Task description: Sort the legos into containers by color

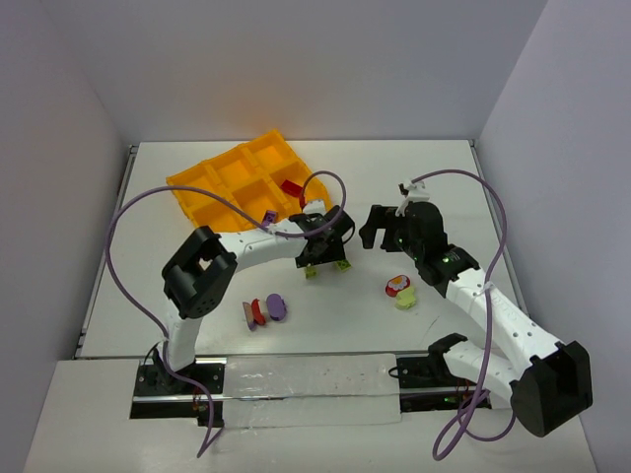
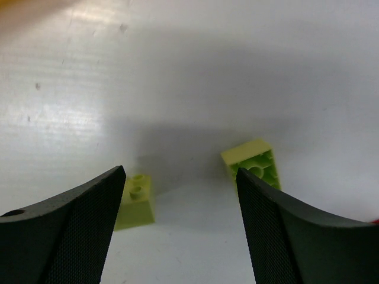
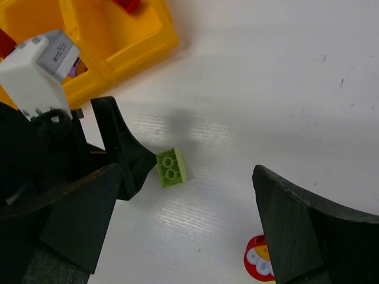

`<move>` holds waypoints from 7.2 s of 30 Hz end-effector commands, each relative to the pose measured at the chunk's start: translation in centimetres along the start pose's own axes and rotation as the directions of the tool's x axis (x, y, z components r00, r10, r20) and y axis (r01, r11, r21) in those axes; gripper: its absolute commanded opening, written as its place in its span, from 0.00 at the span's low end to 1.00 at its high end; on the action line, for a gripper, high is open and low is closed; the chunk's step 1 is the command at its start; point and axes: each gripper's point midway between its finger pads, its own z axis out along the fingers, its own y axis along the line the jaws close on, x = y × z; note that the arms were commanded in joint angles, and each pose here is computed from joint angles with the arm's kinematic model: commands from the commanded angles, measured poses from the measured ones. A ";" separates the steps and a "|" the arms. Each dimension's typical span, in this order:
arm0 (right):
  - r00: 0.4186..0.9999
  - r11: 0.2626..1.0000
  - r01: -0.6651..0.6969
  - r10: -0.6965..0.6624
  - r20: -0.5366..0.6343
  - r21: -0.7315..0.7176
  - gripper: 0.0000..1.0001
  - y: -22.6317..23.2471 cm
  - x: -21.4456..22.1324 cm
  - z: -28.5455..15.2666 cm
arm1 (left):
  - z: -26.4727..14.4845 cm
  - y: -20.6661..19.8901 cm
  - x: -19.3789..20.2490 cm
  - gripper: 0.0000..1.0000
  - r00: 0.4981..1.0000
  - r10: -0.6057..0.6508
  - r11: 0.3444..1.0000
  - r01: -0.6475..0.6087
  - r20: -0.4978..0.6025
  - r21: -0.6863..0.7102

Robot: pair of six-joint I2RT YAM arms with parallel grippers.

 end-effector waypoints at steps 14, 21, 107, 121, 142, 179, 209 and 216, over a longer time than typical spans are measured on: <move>0.998 0.997 -0.007 0.011 0.058 -0.072 0.99 1.6 -2.0 -0.5 | -1.1 1.3 -1.2 0.99 0.981 -0.163 0.979 0.174 0.108 -0.106; 1.000 0.994 -0.009 0.012 0.028 -0.113 0.99 2.3 -1.4 -0.2 | -2.1 1.4 -0.9 0.99 0.971 -0.205 0.967 0.220 0.125 -0.129; 0.999 0.997 -0.022 0.024 0.024 -0.076 0.98 1.4 -0.8 -0.6 | -6.2 24.2 -17.5 0.45 0.797 -0.454 0.824 0.545 0.398 -0.151; 1.000 1.000 -0.001 0.001 0.006 -0.027 0.98 0.4 0.0 -0.1 | -10.2 12.5 -17.3 0.82 0.942 -0.026 0.999 0.032 0.336 -0.014; 0.976 0.983 -0.083 0.046 0.214 0.166 0.98 -3.9 -2.8 -3.5 | -5.5 -3.1 -3.1 0.90 0.997 -0.077 0.992 0.074 0.029 0.103; 0.982 0.994 -0.060 0.043 0.185 0.093 0.98 -2.1 -3.4 -3.1 | -5.5 2.3 -7.3 0.02 0.978 -0.138 0.985 0.153 0.156 -0.083; 0.995 0.994 -0.084 0.079 0.065 0.069 0.97 -1.6 -0.8 -2.2 | -5.6 23.2 -16.4 0.80 0.871 -0.421 0.872 0.466 0.252 -0.151; 0.975 0.946 -0.218 0.222 0.010 0.241 0.96 -5.0 4.0 -3.1 | -10.1 16.5 -16.7 0.80 0.919 -0.289 0.954 0.301 0.269 -0.002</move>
